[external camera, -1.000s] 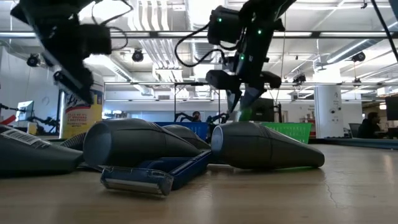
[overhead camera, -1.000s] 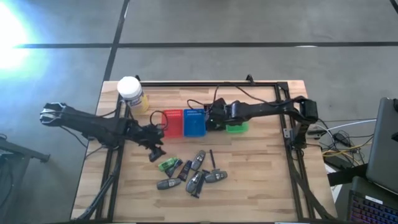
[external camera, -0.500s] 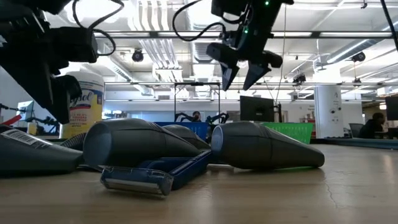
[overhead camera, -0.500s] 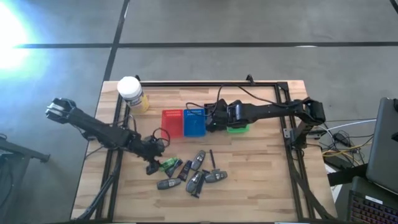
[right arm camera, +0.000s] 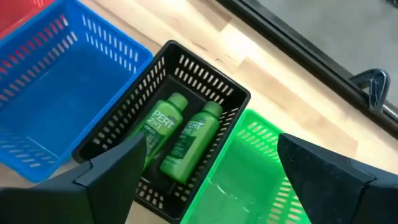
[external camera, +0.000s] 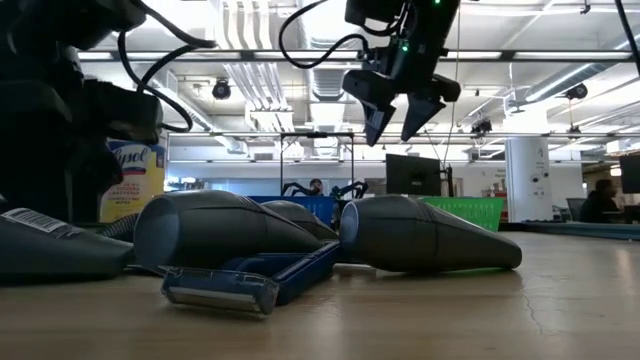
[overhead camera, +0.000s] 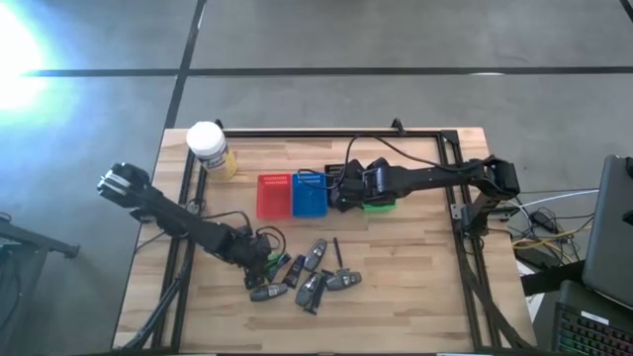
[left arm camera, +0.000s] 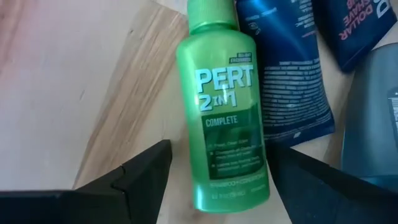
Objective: Pick & Place Travel size toiletries
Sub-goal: Put the green shampoo into the black bin
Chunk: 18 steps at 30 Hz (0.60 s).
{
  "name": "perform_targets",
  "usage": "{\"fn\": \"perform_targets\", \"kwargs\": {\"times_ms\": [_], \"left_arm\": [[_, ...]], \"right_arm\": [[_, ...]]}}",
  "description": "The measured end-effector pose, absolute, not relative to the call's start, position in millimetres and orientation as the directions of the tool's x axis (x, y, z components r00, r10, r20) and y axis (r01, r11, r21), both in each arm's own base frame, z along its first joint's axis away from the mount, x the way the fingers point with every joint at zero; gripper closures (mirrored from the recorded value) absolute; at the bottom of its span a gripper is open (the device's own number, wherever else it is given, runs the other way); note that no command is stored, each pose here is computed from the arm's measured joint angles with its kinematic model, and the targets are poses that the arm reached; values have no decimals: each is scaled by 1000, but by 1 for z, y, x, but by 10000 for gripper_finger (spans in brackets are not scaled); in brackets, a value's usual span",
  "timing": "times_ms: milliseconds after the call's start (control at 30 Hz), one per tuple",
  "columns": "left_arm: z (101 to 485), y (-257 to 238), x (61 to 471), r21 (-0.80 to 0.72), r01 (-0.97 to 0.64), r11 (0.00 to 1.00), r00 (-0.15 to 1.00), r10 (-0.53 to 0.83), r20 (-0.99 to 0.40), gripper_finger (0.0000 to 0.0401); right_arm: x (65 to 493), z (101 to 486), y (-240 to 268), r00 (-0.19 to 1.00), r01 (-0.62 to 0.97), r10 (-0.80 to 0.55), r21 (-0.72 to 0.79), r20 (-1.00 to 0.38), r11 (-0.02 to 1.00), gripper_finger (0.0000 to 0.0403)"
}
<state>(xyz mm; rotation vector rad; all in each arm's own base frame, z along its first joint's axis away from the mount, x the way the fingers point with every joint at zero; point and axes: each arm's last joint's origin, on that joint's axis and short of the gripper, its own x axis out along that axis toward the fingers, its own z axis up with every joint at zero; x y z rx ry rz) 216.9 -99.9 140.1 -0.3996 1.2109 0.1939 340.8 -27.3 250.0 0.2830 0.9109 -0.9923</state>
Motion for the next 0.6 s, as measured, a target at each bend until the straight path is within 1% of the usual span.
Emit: {"fn": "perform_targets", "kwargs": {"times_ms": [67,133,233,333,433,500,533,600], "left_arm": [[134,-101,218,-171,-352,920,320,-54,-946,128],[131,-101,219,-158,-346,925,308,-47,-950,135],[132,-101,219,-148,-324,935,311,-42,-950,165],[139,-99,217,-146,-294,945,327,-44,-944,211],[148,-96,212,-132,-276,952,339,-32,-940,255],[155,-91,204,-98,-280,955,332,0,-943,261],[160,-90,202,-100,-281,955,358,8,-934,261],[175,-88,202,-117,-279,953,445,21,-895,261]], "right_arm": [[341,250,-27,232,806,-577,-177,-783,565,53],[341,249,-26,246,795,-527,-142,-814,590,60],[342,250,-23,282,775,-432,-61,-857,629,71],[343,252,-22,329,767,-296,70,-897,637,82],[347,254,-23,388,743,-166,201,-906,639,94],[353,256,-23,457,709,-86,305,-885,635,100],[357,258,-23,496,688,-48,359,-867,630,102],[364,263,-23,579,632,31,473,-814,614,105]]}}
